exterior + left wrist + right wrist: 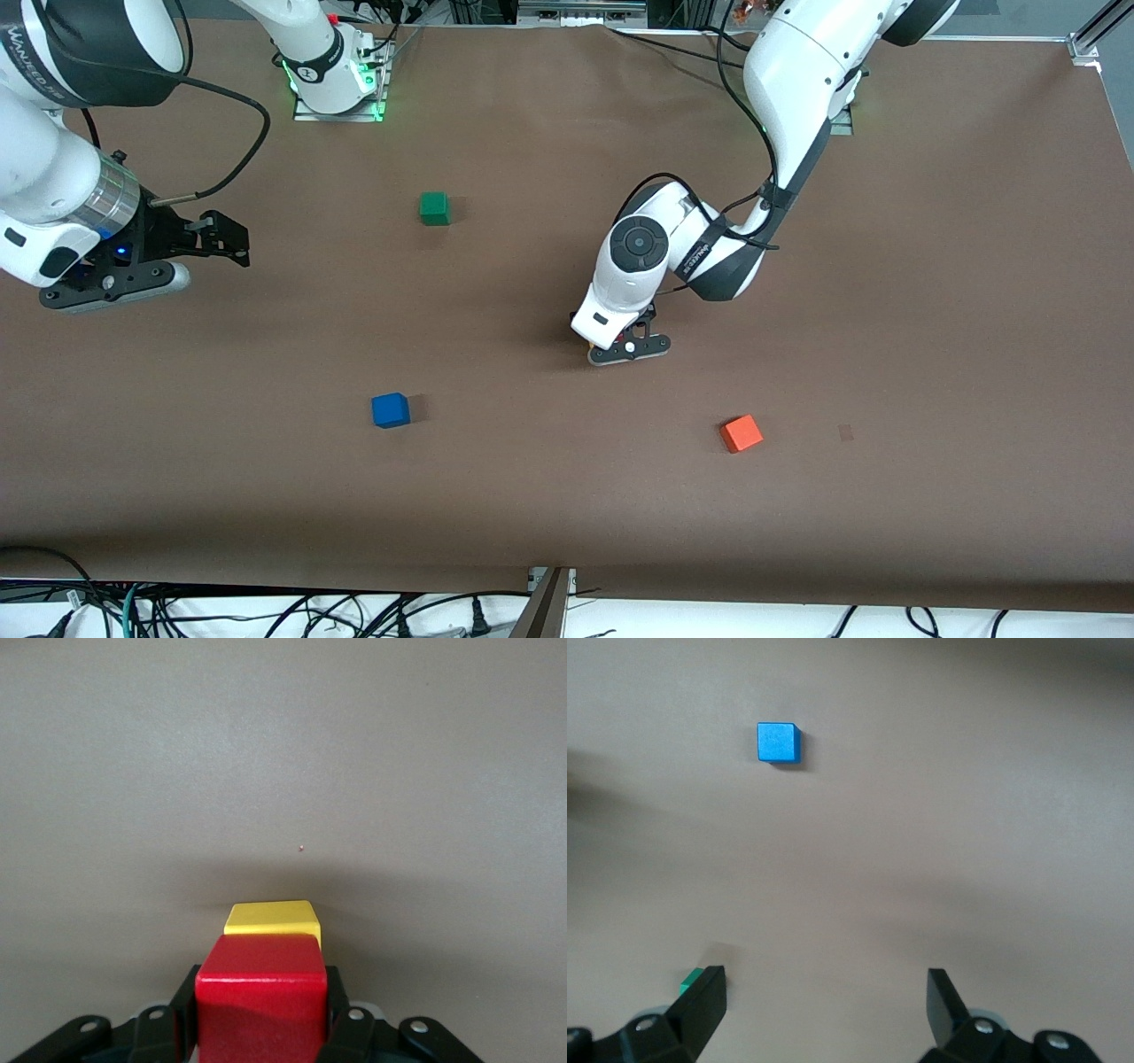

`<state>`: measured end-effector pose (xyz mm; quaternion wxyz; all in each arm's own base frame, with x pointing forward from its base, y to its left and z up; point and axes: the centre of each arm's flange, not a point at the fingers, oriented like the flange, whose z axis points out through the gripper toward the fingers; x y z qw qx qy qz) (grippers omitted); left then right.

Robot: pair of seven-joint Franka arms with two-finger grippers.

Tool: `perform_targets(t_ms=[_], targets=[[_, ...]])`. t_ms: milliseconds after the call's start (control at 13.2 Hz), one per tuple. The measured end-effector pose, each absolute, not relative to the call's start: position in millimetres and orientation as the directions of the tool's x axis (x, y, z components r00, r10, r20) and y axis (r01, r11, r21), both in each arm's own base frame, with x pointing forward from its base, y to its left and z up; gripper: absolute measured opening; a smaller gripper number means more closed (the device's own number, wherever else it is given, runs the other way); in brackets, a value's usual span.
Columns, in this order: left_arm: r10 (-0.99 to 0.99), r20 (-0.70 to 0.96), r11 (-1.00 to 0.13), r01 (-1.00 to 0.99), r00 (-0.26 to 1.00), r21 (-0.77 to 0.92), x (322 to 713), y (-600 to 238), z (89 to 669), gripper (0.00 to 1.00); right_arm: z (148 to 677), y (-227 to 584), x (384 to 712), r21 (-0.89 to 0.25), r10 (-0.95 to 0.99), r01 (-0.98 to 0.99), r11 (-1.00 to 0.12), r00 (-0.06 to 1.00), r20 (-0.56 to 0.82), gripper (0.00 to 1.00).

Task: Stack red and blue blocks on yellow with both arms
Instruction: 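Lower the red cube onto the yellow cube and open the left gripper, then retract the left gripper while the right gripper grasps the blue cube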

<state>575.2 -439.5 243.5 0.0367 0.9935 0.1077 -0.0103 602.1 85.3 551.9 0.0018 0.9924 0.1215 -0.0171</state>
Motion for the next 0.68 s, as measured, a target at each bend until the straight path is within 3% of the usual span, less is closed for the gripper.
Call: perform_targets(t_ms=[303, 454, 681], targets=[[0.221, -0.03, -0.972, 0.222, 0.975, 0.07, 573.7, -442.5, 243.2, 0.56, 538.4, 98.6, 604.9, 0.025, 0.27, 0.272, -0.962, 0.961, -0.058, 1.0], [0.223, -0.045, -0.973, 0.225, 0.974, 0.05, 570.3, -443.0, 241.1, 0.68, 529.1, 117.1, 605.5, 0.09, 0.313, 0.319, -0.943, 0.947, -0.078, 1.0], [0.229, -0.052, -0.973, 0.229, 0.972, -0.001, 581.7, -429.8, 263.3, 0.99, 509.8, 117.8, 613.0, 0.12, 0.318, 0.33, -0.936, 0.942, -0.104, 1.0]])
